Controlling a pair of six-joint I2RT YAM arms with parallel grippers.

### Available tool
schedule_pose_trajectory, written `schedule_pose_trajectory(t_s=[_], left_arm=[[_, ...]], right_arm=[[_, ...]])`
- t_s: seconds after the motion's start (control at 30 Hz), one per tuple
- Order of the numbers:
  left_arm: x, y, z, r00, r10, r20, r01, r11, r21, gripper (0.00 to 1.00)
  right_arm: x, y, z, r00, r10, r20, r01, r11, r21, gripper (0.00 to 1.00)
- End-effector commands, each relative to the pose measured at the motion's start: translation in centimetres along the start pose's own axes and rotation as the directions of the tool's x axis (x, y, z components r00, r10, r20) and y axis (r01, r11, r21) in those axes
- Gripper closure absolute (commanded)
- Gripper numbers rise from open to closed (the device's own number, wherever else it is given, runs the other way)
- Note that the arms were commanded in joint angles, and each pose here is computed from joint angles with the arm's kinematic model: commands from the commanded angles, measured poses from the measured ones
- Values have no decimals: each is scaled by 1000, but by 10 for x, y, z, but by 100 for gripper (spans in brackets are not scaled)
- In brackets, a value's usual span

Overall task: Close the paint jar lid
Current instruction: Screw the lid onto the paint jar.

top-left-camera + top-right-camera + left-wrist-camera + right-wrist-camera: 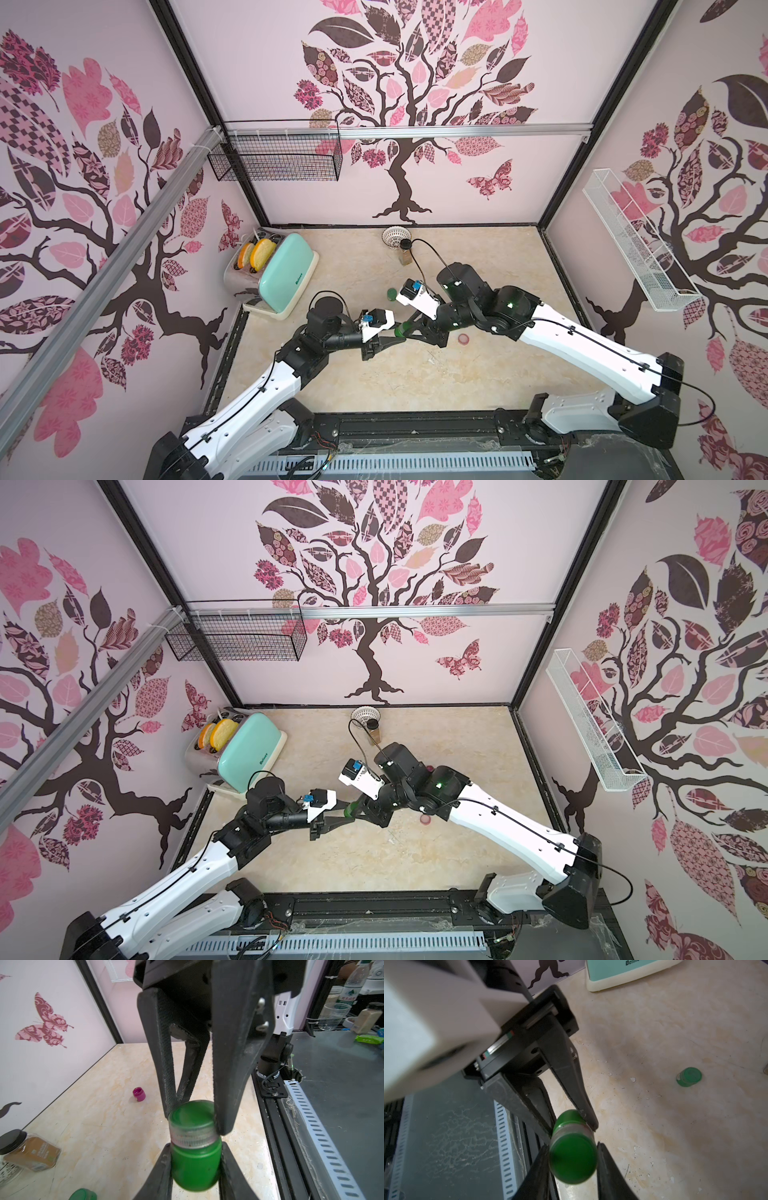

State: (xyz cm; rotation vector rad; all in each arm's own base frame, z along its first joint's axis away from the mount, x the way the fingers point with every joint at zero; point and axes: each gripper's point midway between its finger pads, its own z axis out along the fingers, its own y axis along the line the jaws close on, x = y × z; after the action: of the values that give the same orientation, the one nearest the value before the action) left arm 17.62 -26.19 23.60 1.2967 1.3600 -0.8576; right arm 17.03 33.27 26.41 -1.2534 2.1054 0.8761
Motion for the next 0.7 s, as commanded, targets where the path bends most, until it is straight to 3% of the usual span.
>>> schedule_pose_trajectory(t_s=[0.0, 0.2, 0.37, 0.5, 0.67], left_arm=[[-22, 9, -4, 994, 82, 66, -78, 995, -63, 85], [-21, 12, -5, 994, 89, 62, -84, 993, -83, 85], [-21, 12, -6, 994, 95, 61, -89, 992, -92, 85], [-21, 13, -6, 993, 97, 60, -91, 991, -96, 85], [-21, 12, -6, 993, 97, 61, -91, 991, -95, 85]], right_arm=[[-9, -7, 13, 970, 241, 26, -242, 970, 32, 90], [-2, -9, 24, 917, 399, 20, -398, 911, 111, 86], [0, -12, 31, 826, 564, 15, -559, 815, 151, 82], [-5, -7, 34, 775, 631, 29, -628, 766, 139, 79], [-12, -7, 31, 761, 647, 53, -647, 750, 134, 71]])
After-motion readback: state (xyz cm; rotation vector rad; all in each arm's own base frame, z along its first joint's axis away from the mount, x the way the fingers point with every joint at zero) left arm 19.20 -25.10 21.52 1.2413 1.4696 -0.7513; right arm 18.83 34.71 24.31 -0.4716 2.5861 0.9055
